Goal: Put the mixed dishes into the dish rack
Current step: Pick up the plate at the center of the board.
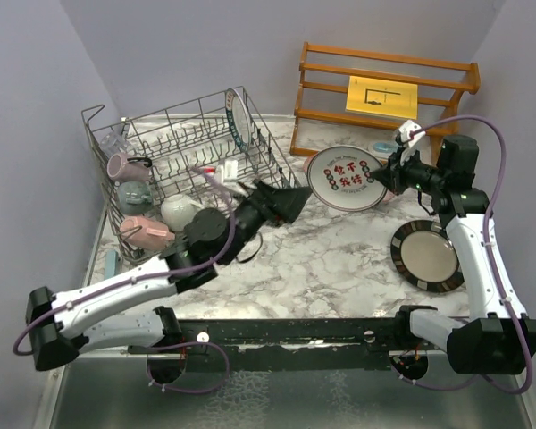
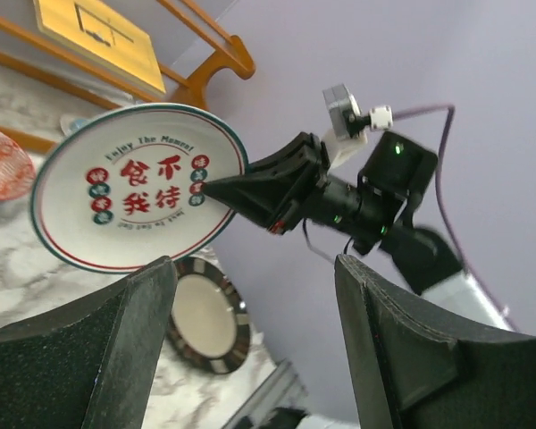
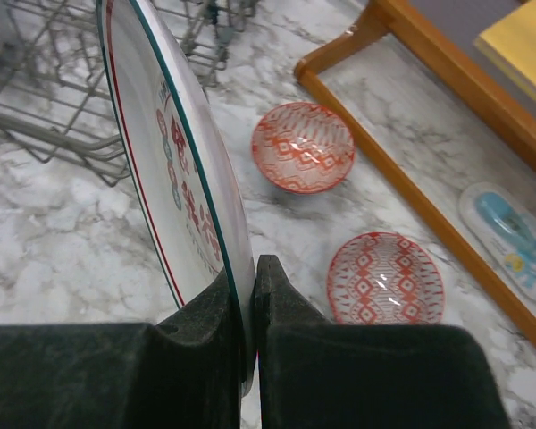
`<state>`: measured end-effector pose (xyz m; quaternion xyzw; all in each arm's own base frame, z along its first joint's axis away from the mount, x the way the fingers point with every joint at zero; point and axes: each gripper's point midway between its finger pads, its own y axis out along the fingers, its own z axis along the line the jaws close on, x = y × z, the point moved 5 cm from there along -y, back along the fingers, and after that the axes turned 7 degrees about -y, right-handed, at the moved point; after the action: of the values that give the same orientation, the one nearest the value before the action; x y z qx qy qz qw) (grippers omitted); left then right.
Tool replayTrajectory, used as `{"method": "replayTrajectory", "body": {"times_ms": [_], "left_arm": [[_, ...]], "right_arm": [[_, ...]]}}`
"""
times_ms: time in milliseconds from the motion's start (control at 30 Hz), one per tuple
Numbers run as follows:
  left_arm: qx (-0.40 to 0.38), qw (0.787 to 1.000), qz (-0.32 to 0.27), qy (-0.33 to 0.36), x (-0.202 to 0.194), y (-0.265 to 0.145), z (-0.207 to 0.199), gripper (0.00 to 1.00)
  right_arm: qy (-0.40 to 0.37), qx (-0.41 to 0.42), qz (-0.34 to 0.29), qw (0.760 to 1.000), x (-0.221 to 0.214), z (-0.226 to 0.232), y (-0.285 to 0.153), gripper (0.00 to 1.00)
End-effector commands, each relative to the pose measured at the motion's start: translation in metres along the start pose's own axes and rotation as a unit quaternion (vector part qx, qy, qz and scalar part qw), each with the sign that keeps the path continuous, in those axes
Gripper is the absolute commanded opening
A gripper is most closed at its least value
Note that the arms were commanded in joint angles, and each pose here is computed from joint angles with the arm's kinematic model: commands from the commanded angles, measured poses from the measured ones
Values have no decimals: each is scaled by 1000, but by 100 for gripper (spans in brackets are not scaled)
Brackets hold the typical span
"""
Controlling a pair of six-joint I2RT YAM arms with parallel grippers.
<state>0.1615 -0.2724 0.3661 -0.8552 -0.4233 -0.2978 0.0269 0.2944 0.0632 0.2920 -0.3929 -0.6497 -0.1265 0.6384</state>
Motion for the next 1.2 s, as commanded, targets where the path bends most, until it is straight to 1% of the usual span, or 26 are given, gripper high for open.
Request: {"method": "replayTrajectory", "body": {"times_ms": [0,67,133,233,333,433,533,667,833,967,1167], "left_arm": [[95,989,-15,-116,7,49,-23,73],[148,982,-10,-121,5,70,-27,74],[180,975,-8,-128,3,90,-32,77],[206,968,-2,-143,-6,115,-34,84],[214,965,-3,-151,-15,144,-34,85],[199,967,-16,-160,-11,170,-44,85],[195,967,-28,-164,-11,196,-43,85],[192,966,-41,-167,-7,214,-39,85],[201,964,-55,-164,-4,234,-21,85],[217,962,-56,-157,-10,240,-3,85],[229,960,-58,-152,-12,245,11,85]], "right_arm": [[-42,-116,-34,992,36,-34,-14,1],[-44,-131,-37,990,37,-35,-17,1],[-49,-143,-40,988,38,-34,-21,1],[-58,-159,-45,985,38,-33,-27,1],[-66,-168,-48,982,39,-32,-30,1],[-69,-178,-54,980,38,-33,-32,1],[-80,-177,-60,979,38,-31,-32,1],[-108,-177,-61,976,38,-31,-31,1],[-146,-177,-66,971,44,-32,-30,1],[-176,-167,-68,968,50,-29,-24,1],[-233,-202,-53,950,55,-34,-17,1]]}}
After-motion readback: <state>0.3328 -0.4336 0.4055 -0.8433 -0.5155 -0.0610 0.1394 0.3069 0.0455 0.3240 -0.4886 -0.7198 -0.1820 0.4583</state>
